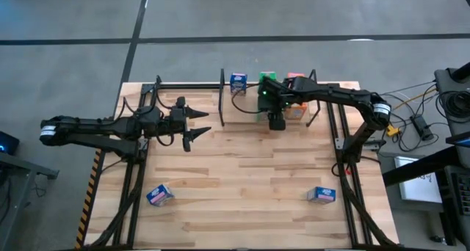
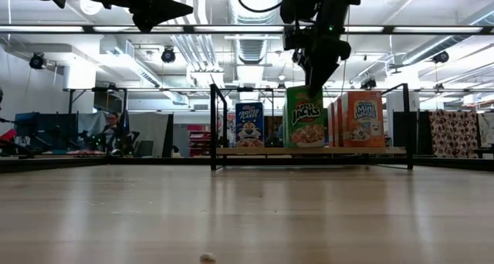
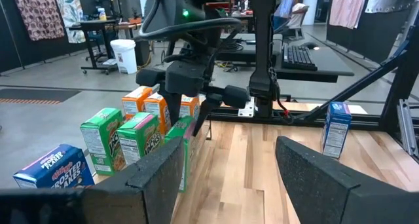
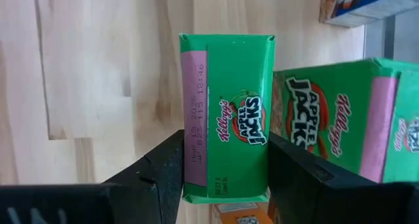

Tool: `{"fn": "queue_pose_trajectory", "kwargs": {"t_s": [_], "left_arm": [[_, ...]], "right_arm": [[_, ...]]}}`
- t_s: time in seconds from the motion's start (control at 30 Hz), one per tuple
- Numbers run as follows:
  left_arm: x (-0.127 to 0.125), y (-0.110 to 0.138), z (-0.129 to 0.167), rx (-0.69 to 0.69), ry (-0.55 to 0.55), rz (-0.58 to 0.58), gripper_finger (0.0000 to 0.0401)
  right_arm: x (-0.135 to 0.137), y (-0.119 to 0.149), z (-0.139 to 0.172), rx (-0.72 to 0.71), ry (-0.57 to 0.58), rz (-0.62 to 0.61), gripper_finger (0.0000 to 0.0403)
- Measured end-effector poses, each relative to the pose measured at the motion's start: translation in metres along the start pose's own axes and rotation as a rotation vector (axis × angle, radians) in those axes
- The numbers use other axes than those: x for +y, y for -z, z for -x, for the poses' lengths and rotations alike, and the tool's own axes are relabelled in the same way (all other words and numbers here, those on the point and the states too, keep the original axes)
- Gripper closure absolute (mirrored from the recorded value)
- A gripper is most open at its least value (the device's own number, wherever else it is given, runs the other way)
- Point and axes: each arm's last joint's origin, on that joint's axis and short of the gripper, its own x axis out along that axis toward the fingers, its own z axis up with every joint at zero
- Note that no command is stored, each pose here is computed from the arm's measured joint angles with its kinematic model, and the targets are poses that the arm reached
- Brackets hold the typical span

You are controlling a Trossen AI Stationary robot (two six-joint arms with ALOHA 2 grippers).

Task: Stack cereal on shelf
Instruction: Put the green cereal box aligned with the other green cereal boxes on the shelf

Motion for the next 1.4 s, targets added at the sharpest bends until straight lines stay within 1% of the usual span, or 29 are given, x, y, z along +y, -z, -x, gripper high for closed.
{"fn": "queue_pose_trajectory", "kwargs": {"t_s": [0.33,0.97,1.1,1.4], "left_arm": [[0.000,0.000,0.000,0.000,0.000,-0.004,0.0176],[0.000,0.000,0.000,0.000,0.000,-0.011,0.0176],[0.000,0.000,0.000,0.000,0.000,-0.011,0.0176],[0.000,0.000,0.000,0.000,0.000,-0.011,0.0176]], "right_arm": [[-0.012,0.006,-0.001,0.009,0.013,-0.032,0.0227],[-0.012,0.005,-0.001,0.005,0.007,-0.024,0.0227],[-0.012,0.005,-0.001,0.003,0.009,-0.030,0.0216],[-0.012,0.005,-0.001,0.003,0.017,-0.030,0.0175]]}}
